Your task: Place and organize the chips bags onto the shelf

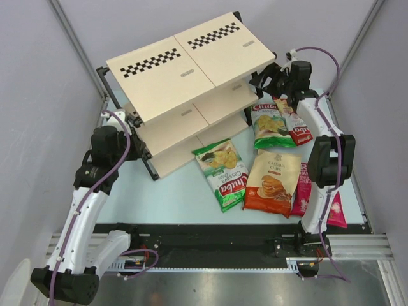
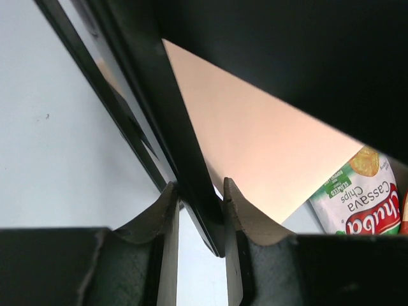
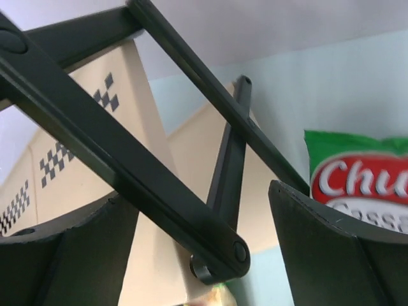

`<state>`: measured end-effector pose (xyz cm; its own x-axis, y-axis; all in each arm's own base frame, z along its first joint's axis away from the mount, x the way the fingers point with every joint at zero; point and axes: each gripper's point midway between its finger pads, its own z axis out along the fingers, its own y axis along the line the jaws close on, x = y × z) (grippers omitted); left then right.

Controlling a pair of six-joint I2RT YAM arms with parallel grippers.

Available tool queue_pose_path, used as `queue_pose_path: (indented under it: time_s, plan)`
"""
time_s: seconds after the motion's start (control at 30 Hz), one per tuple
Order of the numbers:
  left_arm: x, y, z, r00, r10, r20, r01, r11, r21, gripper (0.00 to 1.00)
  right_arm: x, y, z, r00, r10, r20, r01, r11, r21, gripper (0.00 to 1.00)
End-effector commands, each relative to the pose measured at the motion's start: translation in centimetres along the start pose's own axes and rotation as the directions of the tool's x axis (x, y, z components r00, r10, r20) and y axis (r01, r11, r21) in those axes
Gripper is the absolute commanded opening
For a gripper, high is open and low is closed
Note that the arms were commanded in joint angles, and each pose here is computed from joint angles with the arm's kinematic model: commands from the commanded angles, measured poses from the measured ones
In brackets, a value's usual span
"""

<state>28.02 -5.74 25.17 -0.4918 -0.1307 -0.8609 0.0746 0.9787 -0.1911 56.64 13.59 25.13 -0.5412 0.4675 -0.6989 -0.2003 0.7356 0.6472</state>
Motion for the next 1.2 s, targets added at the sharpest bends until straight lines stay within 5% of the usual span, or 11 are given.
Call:
queue_pose_path:
  time_s: [0.0,0.23,0.37,0.53,0.9,1.17]
  plan:
    - [4.5,-2.7,-0.7,0.982,0.090,-0.166,-0.056,0.978,0.199,0.00,-3.2,1.0,2.1,0.993,-0.083,0.085,0.087,0.996,-0.036,0.84]
    - [4.3,-2.9,-0.1,0.982,0.078,-0.173,-0.041,0.977,0.211,0.00,-1.8,2.0,2.8,0.993,-0.103,0.063,0.107,0.992,-0.066,0.44]
    - [3.8,-1.2,0.4,0.985,0.050,-0.163,-0.030,0.992,0.122,0.00,-0.6,2.0,2.0,0.996,-0.088,0.023,0.090,0.993,-0.081,0.01]
    - [0.9,1.4,1.3,0.992,-0.103,-0.076,0.105,0.994,0.022,0.00,0.9,1.8,-0.4,0.998,-0.057,-0.007,0.057,0.997,-0.050,0.00]
    - [0.1,0.2,7.5,0.924,-0.347,-0.161,0.355,0.934,0.024,0.00,4.7,1.9,-6.3,0.995,-0.065,-0.081,0.068,0.997,0.032,0.00]
    - [-1.2,-0.8,9.8,0.927,-0.337,-0.166,0.343,0.939,0.008,0.00,8.9,2.7,-8.5,0.973,-0.059,-0.225,0.075,0.995,0.063,0.00]
